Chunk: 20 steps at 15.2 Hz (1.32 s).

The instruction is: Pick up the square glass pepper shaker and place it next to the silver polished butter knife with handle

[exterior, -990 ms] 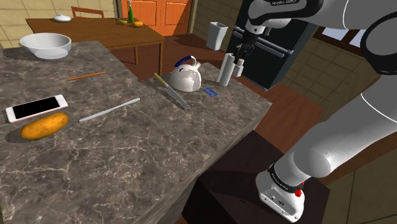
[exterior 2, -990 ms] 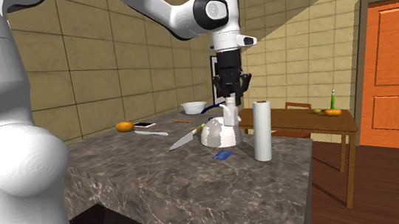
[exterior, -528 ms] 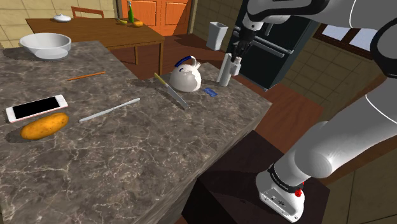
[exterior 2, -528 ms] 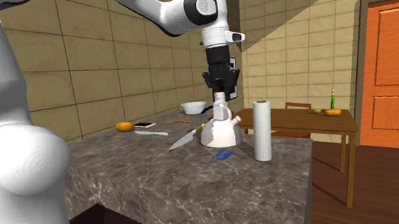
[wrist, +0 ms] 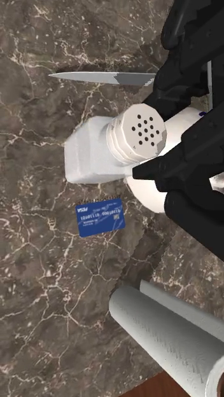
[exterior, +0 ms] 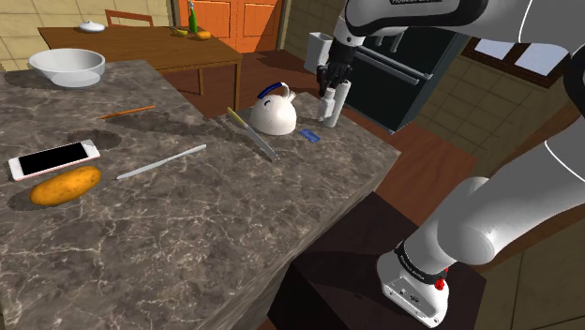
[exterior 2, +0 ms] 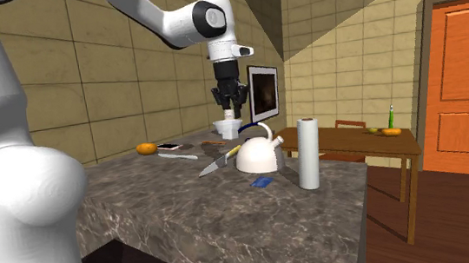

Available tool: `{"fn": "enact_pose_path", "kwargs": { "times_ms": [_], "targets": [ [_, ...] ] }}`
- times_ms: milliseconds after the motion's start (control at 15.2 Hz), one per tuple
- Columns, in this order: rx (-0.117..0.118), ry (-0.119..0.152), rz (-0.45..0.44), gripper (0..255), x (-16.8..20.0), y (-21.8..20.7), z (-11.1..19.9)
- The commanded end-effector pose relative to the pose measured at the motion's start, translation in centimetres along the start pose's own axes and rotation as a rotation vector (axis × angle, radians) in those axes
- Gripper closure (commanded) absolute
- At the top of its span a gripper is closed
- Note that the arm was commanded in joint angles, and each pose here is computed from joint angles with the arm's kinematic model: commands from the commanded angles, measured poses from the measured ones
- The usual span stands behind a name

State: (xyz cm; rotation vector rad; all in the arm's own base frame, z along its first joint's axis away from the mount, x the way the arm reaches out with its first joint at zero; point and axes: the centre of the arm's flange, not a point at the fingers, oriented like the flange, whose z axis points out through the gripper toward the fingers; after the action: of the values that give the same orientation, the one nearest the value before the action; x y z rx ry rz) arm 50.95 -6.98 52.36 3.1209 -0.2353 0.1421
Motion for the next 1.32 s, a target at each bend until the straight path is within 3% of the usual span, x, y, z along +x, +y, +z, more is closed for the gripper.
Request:
{"fn": "enact_pose_path", "kwargs": {
  "times_ms": [0, 1254],
  "targets": [
    [0.000, 0.000, 0.002, 255, -0.1, -2.7, -0.3],
    [0.000, 0.000, 0.002, 255, -1.6, -27.7, -0.5]
  ]
}}
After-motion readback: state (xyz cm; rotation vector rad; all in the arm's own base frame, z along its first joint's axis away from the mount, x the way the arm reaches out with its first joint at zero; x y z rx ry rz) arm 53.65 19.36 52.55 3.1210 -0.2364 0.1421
